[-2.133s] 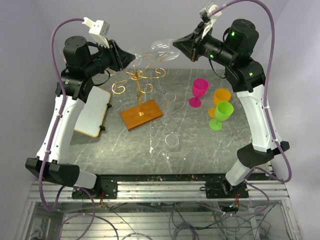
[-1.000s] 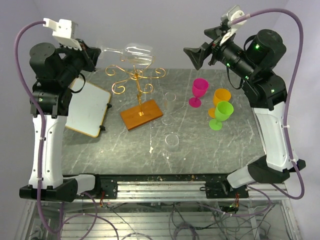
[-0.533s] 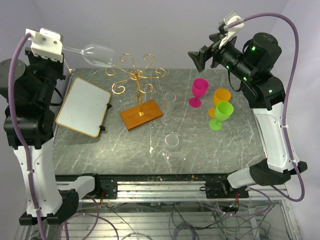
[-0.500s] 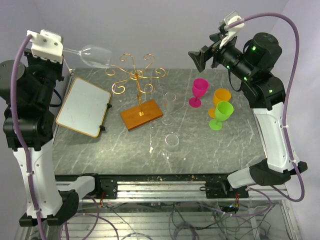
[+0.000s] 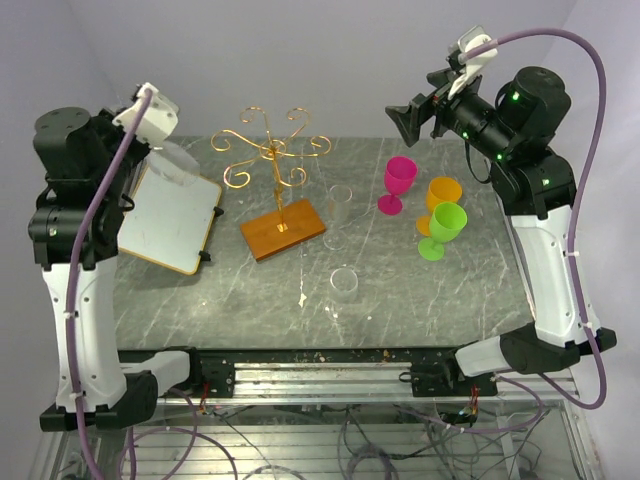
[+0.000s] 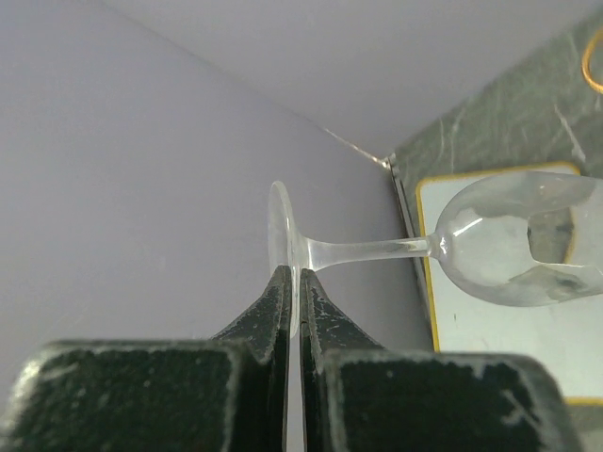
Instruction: Place the wine glass upside down on the wine glass rack
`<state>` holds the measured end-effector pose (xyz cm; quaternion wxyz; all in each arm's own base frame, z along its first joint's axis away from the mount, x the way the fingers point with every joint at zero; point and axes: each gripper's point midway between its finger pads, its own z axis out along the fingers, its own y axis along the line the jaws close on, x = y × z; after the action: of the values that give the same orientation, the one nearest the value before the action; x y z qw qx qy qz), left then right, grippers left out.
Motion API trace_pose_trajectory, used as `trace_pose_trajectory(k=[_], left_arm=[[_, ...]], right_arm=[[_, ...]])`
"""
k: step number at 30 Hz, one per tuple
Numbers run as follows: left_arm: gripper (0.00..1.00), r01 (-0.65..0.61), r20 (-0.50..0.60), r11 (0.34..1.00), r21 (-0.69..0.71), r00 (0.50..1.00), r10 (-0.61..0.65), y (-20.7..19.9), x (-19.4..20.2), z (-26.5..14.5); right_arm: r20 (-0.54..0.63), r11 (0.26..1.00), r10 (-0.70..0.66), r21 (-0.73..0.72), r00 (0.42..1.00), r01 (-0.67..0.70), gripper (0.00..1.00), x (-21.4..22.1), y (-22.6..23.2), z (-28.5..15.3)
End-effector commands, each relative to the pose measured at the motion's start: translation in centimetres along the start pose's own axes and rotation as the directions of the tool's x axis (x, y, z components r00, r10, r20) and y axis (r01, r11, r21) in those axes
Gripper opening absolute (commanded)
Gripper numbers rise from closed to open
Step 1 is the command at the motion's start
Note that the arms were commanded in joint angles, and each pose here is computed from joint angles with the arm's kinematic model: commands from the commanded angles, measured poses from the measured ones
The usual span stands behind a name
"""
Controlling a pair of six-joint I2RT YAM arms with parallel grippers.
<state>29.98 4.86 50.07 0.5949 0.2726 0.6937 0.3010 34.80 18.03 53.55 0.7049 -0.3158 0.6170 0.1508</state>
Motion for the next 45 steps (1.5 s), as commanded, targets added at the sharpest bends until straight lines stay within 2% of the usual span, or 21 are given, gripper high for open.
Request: trace_pose_trajectory(k=[1,4,12,18,27,35,39,45], left_arm=[[0.07,-0.136,-0.012,0.988,0.067,0.99,0.137,-1.1,0.8,0.7],[0.07,-0.19,-0.035,0.976,0.107,0.98,0.195,-2.3,1.6,1.8],[0.07,-0.371,0.067,0.893,0.255,0.928,0.367,-7.6,-0.7,3.1],[0.07,-0.488,0.12,0.819,0.301,0.872,0.475,-10.3,-2.1,4.6],[0.07,-0.587,0.247,0.742,0.324,0.809,0.533,-13.9,-5.6,6.5],[0.07,-0.577,0.346,0.748,0.327,0.81,0.473,-16.1,-8.7,7.7],[0.07,-0.563,0.354,0.774,0.289,0.814,0.46,-16.4,-9.7,9.1],[0.07,-0.505,0.32,0.829,0.239,0.847,0.424,-15.8,-10.4,10.5]], right_arm=[[0.034,1.0,-0.006,-0.013,0.999,0.006,0.97,-0.9,0.1,-0.7],[0.028,1.0,-0.006,-0.019,1.0,0.006,0.97,-0.6,0.0,-0.6],[0.012,1.0,-0.002,-0.018,1.0,0.002,0.97,0.3,-0.2,-0.4],[0.016,1.0,0.002,-0.022,1.0,-0.002,0.97,0.3,-0.4,-0.9],[0.016,1.0,0.01,-0.018,1.0,-0.01,0.98,0.6,-0.8,-1.4],[0.024,1.0,0.015,-0.013,1.0,-0.015,0.98,0.5,-1.2,-1.9],[0.024,1.0,0.019,-0.017,1.0,-0.019,0.98,0.6,-1.3,-1.9],[0.026,1.0,0.027,-0.01,0.999,-0.027,0.98,0.6,-1.7,-2.2]])
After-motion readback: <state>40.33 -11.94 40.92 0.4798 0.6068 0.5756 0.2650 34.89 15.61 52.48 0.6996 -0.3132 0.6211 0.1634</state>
